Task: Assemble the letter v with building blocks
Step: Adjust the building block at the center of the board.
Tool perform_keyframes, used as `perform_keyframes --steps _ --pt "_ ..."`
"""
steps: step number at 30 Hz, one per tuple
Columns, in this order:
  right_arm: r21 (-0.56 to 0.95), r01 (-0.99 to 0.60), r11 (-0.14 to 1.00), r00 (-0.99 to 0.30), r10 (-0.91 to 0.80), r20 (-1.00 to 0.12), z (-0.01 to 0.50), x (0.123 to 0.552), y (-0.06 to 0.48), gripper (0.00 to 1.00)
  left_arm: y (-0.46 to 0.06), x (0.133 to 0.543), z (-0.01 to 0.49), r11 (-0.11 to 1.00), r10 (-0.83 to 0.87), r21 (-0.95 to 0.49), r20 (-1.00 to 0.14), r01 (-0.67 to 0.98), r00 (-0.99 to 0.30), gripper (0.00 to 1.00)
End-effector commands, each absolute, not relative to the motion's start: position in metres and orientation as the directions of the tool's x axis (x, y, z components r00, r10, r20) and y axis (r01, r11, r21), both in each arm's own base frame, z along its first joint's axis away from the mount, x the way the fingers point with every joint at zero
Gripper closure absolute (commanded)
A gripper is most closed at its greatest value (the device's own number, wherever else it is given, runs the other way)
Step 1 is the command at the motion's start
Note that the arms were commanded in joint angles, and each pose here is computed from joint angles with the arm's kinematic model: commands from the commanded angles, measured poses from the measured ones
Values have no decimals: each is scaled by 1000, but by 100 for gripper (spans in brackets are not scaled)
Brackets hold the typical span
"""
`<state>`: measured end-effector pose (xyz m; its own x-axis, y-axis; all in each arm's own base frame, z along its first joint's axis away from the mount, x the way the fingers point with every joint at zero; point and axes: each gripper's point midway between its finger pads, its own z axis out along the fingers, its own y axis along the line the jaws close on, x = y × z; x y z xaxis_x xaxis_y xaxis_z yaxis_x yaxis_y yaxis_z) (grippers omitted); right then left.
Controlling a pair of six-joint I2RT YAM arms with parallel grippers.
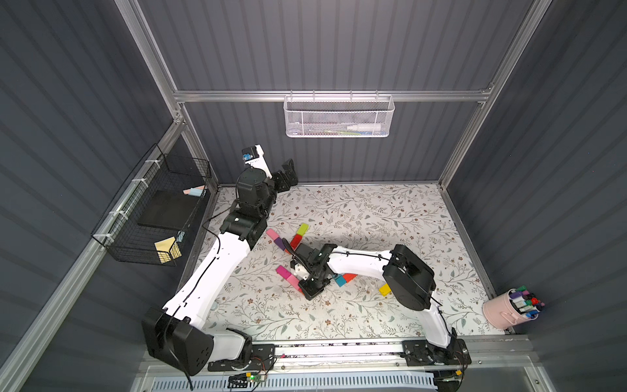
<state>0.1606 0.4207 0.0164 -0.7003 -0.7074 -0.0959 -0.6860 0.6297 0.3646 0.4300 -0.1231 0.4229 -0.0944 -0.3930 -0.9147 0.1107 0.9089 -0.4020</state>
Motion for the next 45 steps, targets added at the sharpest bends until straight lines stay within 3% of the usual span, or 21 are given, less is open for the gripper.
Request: perform_keyframes --steps 1,4,8,10,13,19,21,22,25,28,35,40,45 --pt "310 -694 650 -707 -697 -121 31 162 406 100 -120 428 425 916 -376 -384 -923 118 -85 1" --pt "265 -697 666 -716 -665 -212 58 174 398 96 -120 429 425 916 -375 -383 -923 119 -86 1" --pt "186 -686 704 -721 -621 -307 93 195 384 74 -122 426 434 913 -376 -382 -924 141 -68 1" --pt "211 -638 740 -760 -562 -325 106 208 372 59 -124 427 435 915 -367 -373 -928 153 -69 1" --pt "279 -495 823 -861 -420 -287 108 238 336 39 -142 434 419 908 -336 -357 -933 217 -128 3" --pt "232 -171 958 -933 -81 -351 138 313 218 23 -180 439 386 856 -289 -362 -927 369 -239 2" --pt "222 -60 973 -917 35 -398 157 331 180 4 -198 435 375 829 -282 -377 -920 413 -273 1" --pt "217 -16 976 -902 80 -425 165 338 163 1 -210 433 370 825 -275 -379 -918 419 -287 0" --pt "221 78 972 -868 175 -464 182 348 127 1 -270 421 349 806 -218 -368 -912 463 -347 1" --pt "186 191 964 -871 253 -422 181 340 96 1 -323 409 319 781 -130 -356 -897 513 -423 0" --pt "112 202 973 -974 212 -84 122 252 91 1 -316 403 341 790 -165 -351 -911 503 -377 0" --pt "-39 242 969 -970 243 9 98 204 73 2 -312 407 368 808 -146 -295 -939 510 -311 0" --pt "37 322 946 -938 314 147 80 185 97 10 -310 407 369 810 -131 -272 -947 519 -292 0"
